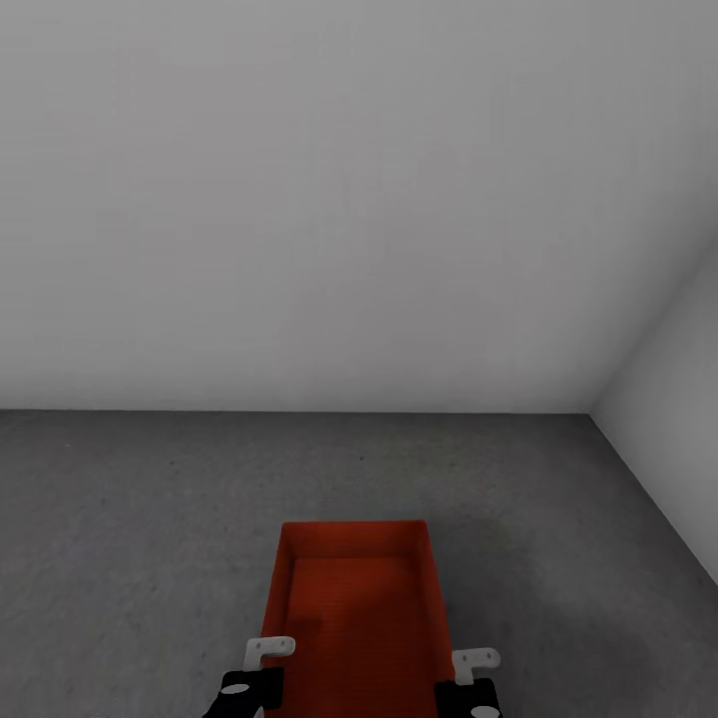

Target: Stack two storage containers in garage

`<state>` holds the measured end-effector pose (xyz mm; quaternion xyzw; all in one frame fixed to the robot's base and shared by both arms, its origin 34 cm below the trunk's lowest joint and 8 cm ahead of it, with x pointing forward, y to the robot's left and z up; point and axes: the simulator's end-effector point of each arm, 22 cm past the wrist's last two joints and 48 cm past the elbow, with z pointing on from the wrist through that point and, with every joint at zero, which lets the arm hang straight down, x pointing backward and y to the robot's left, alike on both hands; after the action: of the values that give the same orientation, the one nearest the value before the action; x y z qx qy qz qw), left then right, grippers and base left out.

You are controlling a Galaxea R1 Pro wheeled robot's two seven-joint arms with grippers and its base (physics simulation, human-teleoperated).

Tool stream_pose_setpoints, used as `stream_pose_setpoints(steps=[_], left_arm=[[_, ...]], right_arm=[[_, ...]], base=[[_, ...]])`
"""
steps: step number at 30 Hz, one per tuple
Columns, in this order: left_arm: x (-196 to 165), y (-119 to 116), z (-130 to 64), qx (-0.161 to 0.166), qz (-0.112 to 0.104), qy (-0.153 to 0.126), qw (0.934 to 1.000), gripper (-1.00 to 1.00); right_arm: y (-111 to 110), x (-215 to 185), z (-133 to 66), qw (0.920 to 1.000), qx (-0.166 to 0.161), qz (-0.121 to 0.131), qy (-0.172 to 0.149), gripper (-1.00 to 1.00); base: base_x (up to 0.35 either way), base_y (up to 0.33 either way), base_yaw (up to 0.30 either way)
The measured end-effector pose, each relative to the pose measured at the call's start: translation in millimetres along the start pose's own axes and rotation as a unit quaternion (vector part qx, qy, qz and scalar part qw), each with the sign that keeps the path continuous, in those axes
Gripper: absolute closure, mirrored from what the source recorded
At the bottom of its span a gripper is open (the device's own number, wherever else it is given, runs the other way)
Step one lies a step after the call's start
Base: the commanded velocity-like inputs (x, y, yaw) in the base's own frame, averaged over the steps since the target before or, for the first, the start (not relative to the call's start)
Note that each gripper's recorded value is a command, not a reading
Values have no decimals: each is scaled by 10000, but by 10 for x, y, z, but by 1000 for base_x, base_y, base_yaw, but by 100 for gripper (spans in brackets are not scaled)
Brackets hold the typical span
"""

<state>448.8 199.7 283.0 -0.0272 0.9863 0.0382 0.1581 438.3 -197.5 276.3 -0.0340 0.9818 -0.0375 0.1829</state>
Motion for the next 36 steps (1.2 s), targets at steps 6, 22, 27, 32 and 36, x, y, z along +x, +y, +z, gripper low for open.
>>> stream_pose_setpoints(steps=[6, 22, 27, 32, 36], left_arm=[[3, -6, -1, -4, 0, 3, 10000, 100], [5, -186, -26, 157, 297, -41, 9994, -100], [5, -179, -24, 152, 300, -40, 9994, -100], [6, -175, -24, 149, 296, -39, 9994, -100], [6, -178, -24, 150, 292, -38, 9995, -100]], right_arm=[[-5, 3, 2, 10000, -7, 1, 3, 100], [-30, -18, 3, 10000, 42, -33, -25, -100], [-29, -17, 3, 10000, 39, -33, -23, -100], [-29, -17, 3, 10000, 39, -33, -22, -100], [-29, -17, 3, 10000, 39, -34, -22, -100]], base=[[0, 0, 0], [0, 0, 0], [0, 0, 0], [0, 0, 0], [0, 0, 0]])
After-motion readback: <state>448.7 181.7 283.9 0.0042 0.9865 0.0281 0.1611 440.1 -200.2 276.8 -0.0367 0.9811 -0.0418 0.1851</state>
